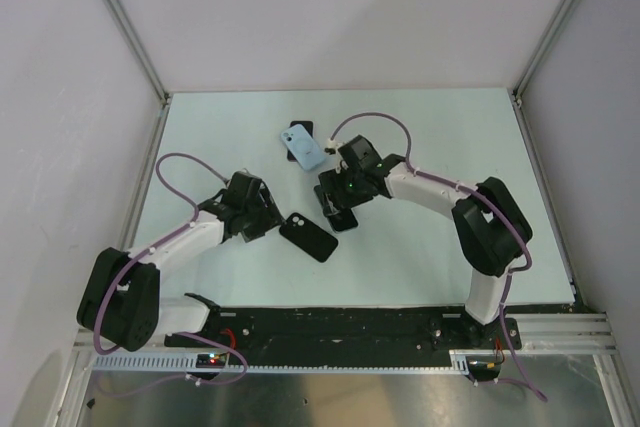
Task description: Put the phone into the phone case
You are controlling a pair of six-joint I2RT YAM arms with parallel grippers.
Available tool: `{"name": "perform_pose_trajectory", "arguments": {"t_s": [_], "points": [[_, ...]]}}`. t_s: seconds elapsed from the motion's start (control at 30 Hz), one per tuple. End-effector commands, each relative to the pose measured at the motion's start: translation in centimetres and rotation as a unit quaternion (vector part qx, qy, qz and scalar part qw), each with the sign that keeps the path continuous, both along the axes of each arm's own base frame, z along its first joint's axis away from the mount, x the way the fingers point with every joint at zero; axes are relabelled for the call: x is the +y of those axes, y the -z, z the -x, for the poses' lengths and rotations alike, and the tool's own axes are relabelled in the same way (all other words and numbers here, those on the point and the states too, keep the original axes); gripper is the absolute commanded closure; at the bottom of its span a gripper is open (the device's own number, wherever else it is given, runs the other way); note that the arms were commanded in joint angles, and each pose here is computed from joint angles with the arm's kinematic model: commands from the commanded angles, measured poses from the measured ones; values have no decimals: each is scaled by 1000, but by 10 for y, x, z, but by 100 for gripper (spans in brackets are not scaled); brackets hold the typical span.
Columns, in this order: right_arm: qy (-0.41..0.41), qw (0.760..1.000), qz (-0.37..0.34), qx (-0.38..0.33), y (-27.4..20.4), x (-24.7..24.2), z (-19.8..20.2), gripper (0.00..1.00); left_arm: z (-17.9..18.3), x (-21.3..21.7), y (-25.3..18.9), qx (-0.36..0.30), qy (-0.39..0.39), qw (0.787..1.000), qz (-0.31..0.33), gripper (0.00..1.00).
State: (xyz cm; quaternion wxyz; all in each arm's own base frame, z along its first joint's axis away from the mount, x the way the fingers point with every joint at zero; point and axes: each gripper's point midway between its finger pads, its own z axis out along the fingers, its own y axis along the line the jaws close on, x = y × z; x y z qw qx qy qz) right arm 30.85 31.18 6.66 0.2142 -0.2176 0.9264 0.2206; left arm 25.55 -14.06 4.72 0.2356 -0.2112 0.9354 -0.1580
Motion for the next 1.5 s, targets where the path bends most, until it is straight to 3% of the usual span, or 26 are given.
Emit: {"name": "perform_pose_trajectory", "arguments": {"t_s": [0.0,0.53,1.17,1.47], "points": [[-47,997,-28,-61,-34,26,7,50,-6,1,-2,-12,-10,1000,7,33],[-151,976,21,-158,-22,81,47,49,-14,45,-18,-44,-105,993,36,35],[-189,957,77,-206,20,95,43,47,-12,46,-22,-49,-99,993,47,35],[-186,959,64,-203,26,86,40,36,-15,42,-24,-48,-87,994,49,36]]}}
